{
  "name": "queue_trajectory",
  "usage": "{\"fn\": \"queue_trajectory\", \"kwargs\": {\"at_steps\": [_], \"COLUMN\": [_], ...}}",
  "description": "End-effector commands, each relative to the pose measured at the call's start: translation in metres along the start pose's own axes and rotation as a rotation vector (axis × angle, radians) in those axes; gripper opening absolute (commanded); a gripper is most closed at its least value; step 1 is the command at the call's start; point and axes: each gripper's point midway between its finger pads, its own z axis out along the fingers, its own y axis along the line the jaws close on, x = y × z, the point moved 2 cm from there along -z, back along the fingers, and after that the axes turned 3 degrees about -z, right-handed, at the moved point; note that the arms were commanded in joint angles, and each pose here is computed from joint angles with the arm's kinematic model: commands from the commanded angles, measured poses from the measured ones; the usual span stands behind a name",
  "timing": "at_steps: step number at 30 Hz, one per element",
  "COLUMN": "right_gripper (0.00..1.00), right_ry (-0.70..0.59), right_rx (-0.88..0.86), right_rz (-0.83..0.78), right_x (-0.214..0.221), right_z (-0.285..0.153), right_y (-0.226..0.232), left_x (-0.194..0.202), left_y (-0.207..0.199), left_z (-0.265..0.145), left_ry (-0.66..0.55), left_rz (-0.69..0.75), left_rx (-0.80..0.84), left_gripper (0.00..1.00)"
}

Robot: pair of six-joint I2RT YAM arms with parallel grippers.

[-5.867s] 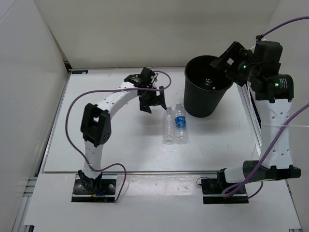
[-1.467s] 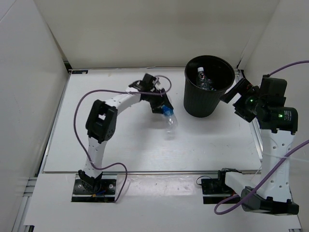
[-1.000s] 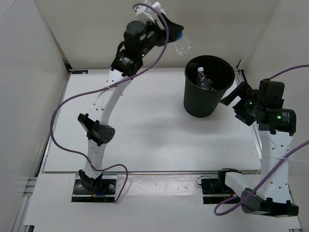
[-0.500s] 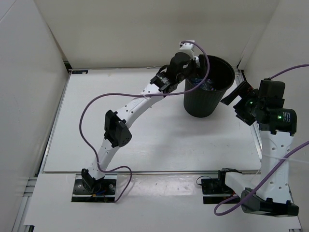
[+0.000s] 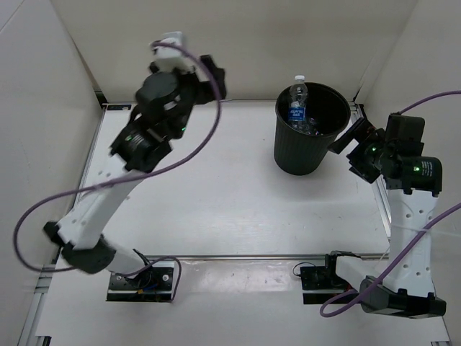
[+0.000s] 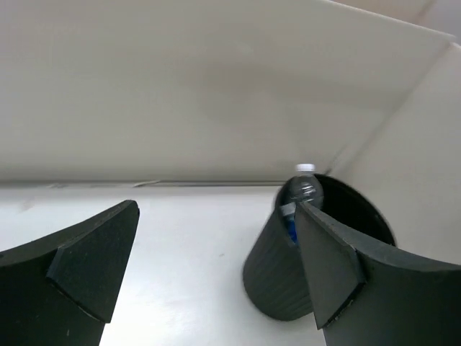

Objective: Put the plastic bottles in the bin

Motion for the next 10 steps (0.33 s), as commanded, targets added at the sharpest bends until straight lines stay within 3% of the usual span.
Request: {"fn": "queue_trajectory", "kwargs": {"at_steps": [1,5,6,7,10], "right_gripper": [1.0,1.0,1.0,1.0,1.0], "right_ry": [-0.051,-0.045,-0.037,-0.027,-0.002], "right_rx": [-0.056,-0.048,-0.043,-0.037,-0.035], "right_rz": [-0.038,-0.045,-0.043,-0.041,-0.046], "right_x": [-0.015,-0.016,-0.014,-0.012,-0.007], "right_z": [-0.007,-0.004,-0.002,-0.002,-0.003], "right_y": [0.013,0.012,0.01,0.009,0.007], "left_x": [0.065,0.116,0.123,0.139,0.157], "left_y": [0.076,0.159,0.174,0.2,0.252], "left_z": [-0.041,-0.104,-0.114,-0.134,-0.172], "left_ry": [0.156,0.244,0.217,0.231,0.119], "left_rz": [0.099,0.157,0.109,0.184,0.208], "left_rx": [-0.287,-0.585,-0.661,-0.766,-0.978], "left_gripper": [1.0,1.0,1.0,1.0,1.0]}}
